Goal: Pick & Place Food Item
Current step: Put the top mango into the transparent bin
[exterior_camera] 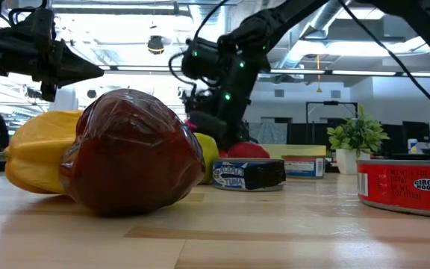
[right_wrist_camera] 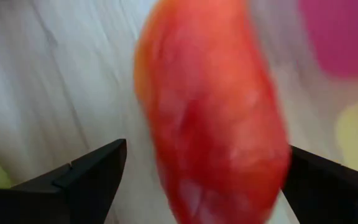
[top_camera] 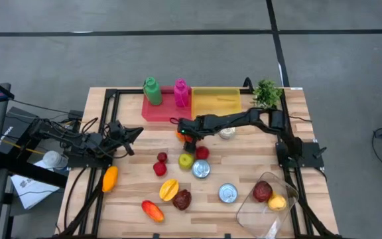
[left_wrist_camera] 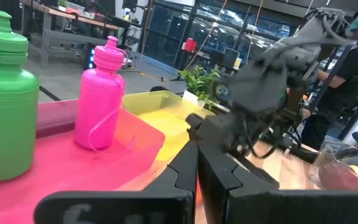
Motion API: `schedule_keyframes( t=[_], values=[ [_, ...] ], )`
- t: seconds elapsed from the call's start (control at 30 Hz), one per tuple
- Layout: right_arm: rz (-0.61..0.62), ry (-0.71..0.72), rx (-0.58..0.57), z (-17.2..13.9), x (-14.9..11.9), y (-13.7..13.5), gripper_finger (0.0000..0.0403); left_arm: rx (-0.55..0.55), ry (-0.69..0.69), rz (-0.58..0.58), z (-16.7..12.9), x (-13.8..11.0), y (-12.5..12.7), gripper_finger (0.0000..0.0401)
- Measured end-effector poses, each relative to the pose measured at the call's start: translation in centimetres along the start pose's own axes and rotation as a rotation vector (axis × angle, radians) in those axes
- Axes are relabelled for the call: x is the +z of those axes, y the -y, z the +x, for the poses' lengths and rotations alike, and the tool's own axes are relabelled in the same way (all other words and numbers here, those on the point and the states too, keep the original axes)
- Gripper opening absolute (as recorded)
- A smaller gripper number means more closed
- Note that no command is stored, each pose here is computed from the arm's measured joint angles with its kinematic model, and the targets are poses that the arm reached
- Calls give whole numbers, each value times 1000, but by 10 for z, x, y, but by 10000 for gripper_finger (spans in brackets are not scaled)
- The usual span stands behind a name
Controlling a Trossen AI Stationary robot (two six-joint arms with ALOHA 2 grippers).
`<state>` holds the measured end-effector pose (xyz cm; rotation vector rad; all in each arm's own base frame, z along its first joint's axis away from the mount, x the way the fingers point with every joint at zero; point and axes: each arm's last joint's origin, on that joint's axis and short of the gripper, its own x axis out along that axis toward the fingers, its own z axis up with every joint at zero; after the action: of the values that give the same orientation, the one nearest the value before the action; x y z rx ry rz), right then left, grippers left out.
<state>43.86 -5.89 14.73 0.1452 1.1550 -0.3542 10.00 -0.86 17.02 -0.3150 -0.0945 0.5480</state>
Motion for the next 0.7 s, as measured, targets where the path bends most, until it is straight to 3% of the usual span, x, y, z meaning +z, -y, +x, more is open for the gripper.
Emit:
schedule_keyframes(
  t=[0.47, 0.7],
  values=[
    [19, 8, 1, -8, 2, 2, 282, 0, 1, -1, 0, 0, 0, 1],
    [20, -10, 35, -15, 0, 0, 251, 0, 0, 0, 0, 0, 0, 1]
  ],
)
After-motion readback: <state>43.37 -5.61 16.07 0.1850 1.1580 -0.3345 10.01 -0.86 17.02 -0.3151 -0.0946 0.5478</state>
